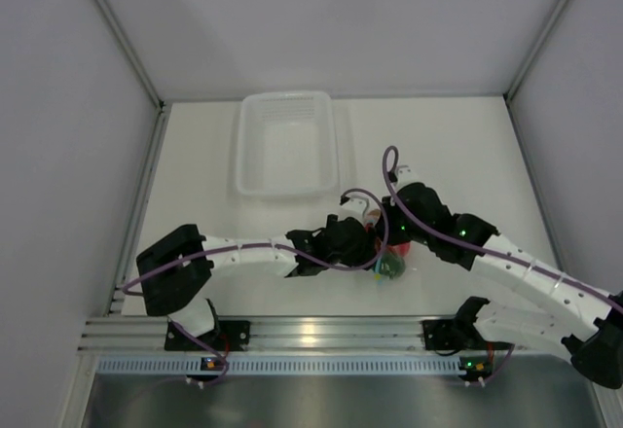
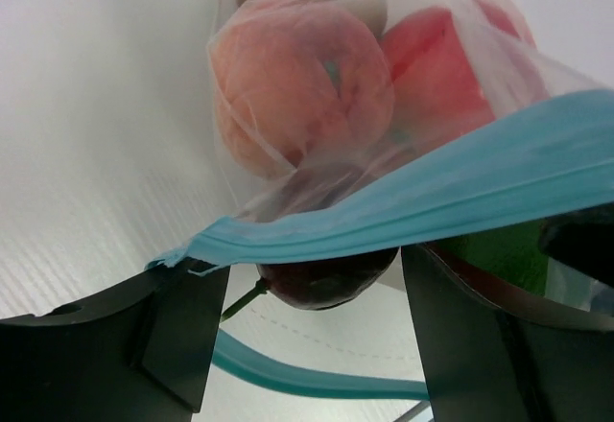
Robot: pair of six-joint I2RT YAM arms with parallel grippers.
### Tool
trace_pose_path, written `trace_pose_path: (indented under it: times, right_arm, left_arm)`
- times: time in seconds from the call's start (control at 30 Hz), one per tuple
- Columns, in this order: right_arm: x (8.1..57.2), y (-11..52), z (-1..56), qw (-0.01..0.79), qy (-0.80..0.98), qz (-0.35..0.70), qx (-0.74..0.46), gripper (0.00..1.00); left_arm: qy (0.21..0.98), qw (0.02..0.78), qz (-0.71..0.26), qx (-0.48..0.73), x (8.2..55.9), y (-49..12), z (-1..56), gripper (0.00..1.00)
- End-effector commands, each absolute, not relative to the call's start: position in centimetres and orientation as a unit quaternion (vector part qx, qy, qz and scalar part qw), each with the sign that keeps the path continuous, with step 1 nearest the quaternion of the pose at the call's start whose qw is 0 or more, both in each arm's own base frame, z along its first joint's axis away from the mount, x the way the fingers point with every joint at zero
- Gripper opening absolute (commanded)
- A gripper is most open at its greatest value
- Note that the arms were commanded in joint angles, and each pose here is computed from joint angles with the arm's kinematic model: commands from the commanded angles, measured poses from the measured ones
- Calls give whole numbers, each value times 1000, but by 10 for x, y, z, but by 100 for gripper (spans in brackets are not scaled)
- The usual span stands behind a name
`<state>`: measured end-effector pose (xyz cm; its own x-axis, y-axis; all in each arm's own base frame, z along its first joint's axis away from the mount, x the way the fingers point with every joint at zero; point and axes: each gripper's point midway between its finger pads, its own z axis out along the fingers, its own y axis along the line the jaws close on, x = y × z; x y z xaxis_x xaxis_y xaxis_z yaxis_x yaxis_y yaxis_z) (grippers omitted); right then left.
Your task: Open the zip-top bag and remove the fake food
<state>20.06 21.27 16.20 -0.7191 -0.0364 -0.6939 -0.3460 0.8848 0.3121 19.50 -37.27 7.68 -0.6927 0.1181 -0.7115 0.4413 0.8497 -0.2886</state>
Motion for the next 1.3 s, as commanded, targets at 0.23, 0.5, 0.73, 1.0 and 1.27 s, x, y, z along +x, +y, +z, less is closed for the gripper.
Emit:
trace_pose_path:
  times: [0.23,0.5,0.73,1.0,1.27]
  right_arm:
    - [208,219,173,390,881,245,-111,0]
    - [203,221,171,386,878,256,-119,0]
    - [198,224,171,381,875,269,-130,0]
    - [190,236,167,368,868,301,-144,0]
    - [182,244,172,364,859,326,-155,0]
  left_arm:
    - [901,320,-224,189,180,-391,51,81]
    - [892,336,-240,184,181,-406,56,64]
    - [879,365,-263,156,190,-415,64,78]
    - [868,375,-308,103,194,-425,67,77]
    - [854,393,-337,52,202,-431,78,77]
